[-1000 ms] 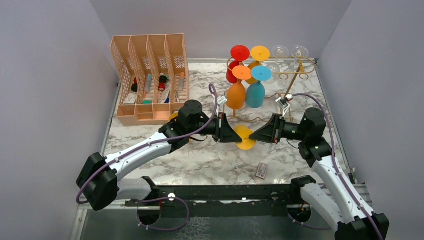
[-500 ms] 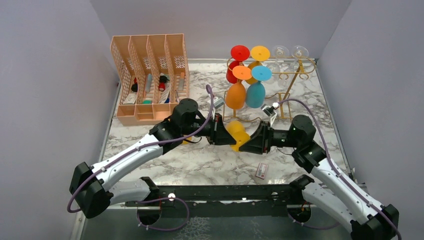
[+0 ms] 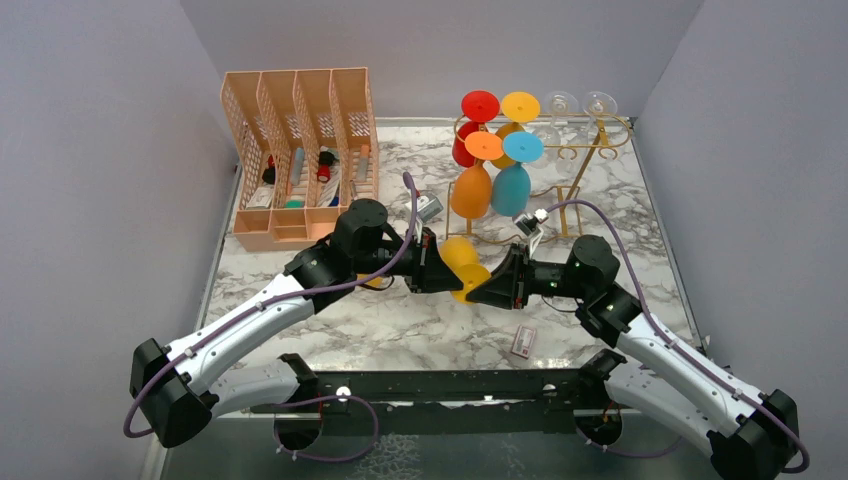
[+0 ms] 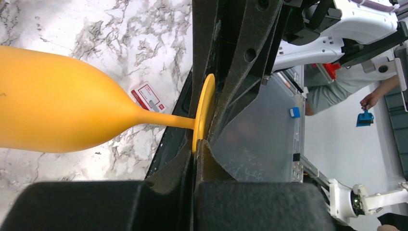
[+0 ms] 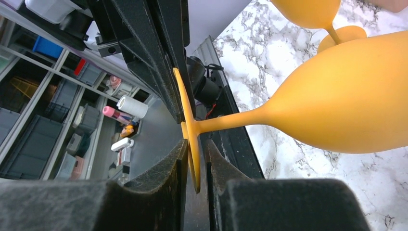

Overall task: Take the wine glass off the wine glass rack
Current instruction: Place the wine glass at the center of the board.

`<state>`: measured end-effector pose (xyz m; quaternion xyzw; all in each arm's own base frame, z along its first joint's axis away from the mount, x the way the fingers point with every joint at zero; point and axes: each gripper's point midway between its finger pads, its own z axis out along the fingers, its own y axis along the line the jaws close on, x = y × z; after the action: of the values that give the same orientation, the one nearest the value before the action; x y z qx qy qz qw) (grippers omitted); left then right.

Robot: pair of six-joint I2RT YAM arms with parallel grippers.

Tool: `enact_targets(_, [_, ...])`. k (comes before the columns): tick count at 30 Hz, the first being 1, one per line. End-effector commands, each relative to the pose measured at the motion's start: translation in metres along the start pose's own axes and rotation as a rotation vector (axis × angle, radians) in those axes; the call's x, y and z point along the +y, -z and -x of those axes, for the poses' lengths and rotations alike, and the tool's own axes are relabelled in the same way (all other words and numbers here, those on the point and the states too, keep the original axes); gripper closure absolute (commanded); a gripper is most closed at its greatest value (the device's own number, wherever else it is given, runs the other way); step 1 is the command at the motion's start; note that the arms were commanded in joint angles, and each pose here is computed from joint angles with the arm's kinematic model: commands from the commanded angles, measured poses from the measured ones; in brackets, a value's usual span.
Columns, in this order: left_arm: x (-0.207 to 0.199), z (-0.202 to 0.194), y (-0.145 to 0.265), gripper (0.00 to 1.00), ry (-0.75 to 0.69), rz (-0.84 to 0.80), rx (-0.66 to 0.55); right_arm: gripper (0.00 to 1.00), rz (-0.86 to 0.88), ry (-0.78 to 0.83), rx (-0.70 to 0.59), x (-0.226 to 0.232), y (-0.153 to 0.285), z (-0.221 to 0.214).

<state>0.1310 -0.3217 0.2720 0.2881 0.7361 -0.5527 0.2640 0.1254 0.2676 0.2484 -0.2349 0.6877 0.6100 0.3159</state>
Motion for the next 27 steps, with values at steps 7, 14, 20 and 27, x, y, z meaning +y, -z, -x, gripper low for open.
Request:
enact_targets(7, [-0.009, 0.012, 0.009, 1.00, -0.056, 0.009, -0.054, 0.99, 0.075, 0.043, -0.008, 0.009, -0.004, 0.003])
enact_targets(14, [0.001, 0.038, 0.017, 0.35, -0.029, 0.136, -0.158, 0.99, 0.158, 0.218, 0.058, 0.011, 0.004, -0.022])
enact_targets(20, [0.011, 0.062, 0.042, 0.02, 0.001, 0.302, -0.269, 0.99, 0.194, 0.432, 0.124, -0.012, 0.006, -0.049])
enact_targets(27, [0.038, 0.070, 0.072, 0.01, 0.117, 0.384, -0.277, 0.99, 0.381, 0.880, 0.121, -0.008, 0.021, -0.076])
